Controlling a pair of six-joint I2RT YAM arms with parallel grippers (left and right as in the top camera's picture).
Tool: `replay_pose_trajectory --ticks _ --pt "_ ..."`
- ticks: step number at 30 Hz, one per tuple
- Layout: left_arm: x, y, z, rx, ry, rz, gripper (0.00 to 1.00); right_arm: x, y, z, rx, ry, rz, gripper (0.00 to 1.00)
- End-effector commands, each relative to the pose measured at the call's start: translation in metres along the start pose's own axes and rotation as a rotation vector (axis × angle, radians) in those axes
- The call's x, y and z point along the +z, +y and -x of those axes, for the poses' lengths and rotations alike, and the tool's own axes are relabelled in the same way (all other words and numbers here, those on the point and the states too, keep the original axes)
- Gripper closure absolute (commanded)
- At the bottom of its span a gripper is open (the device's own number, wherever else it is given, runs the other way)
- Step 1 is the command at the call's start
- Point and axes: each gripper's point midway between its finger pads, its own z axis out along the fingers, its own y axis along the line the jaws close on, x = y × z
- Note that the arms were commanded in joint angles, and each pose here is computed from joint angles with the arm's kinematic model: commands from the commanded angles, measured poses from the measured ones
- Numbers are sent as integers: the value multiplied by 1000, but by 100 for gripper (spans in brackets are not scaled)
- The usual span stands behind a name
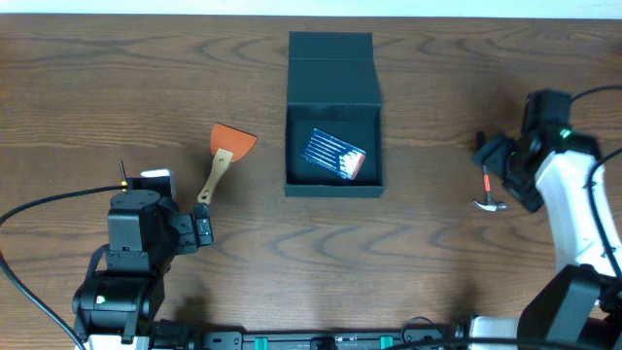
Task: Pack container
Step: 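Withdraw the right gripper and move it to the claw hammer, then grasp the claw hammer head with the right gripper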
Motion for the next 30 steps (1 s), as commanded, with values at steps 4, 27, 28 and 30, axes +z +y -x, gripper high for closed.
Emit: replay_pose_trajectory --ticks 4,27,28,30 --pt "-5 -1 7 -6 -21 -2 1 27 0 -6 -8 -39 35 1" --pt "-5 0 4 -5 -9 0 2 62 -14 -28 299 -48 31 1" --pt "-5 0 4 -5 -9 0 2 62 -13 -29 300 -42 35 1" --pt "-5 0 4 -5 -9 0 2 63 -13 -30 300 -37 35 1"
